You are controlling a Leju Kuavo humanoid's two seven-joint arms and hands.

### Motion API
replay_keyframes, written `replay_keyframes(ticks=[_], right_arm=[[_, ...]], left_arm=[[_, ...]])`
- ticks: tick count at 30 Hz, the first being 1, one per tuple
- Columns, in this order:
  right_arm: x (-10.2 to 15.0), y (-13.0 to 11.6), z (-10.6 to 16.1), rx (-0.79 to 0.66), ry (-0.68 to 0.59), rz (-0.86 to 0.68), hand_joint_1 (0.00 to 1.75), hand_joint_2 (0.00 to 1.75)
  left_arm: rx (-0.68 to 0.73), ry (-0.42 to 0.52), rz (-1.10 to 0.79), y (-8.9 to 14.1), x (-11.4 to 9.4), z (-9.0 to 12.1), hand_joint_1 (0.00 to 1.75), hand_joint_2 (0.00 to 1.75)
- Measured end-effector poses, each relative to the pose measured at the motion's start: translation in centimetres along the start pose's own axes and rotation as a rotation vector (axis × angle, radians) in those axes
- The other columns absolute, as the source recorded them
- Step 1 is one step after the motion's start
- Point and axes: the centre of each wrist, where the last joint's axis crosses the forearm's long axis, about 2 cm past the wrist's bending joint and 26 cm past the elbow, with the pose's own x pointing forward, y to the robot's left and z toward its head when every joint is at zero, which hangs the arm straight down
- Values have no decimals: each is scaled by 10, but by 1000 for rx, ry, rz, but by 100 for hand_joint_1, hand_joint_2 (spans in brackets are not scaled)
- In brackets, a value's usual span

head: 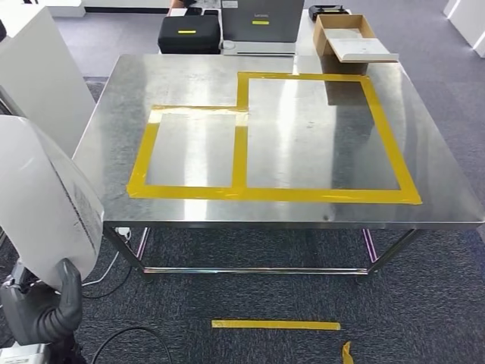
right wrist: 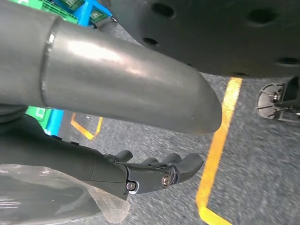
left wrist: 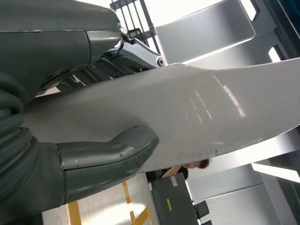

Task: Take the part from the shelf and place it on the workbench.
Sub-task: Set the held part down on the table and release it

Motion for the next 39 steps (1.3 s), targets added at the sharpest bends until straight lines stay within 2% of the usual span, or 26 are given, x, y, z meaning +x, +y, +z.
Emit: replay_keyframes(ticks=[25,27,29,33,39], right_arm=[[2,-1,0,3,3,-2,0,0],[2,-1,0,5,4,6,0,0],[3,-1,0,6,6,17,0,0],[7,-5,0,1,2,33,0,0],[11,-7,1,6,-4,67,0,0]], left_arm=[[-12,-8,-17,1,0,0,175,175],[-31,-83,-172,3,-2,-9,175,175],[-53,-202,-386,6,-5,-24,175,175],[-92,-344,-710,13,-18,-57,175,175],[-124,-447,-1045,26,-52,-127,175,175]])
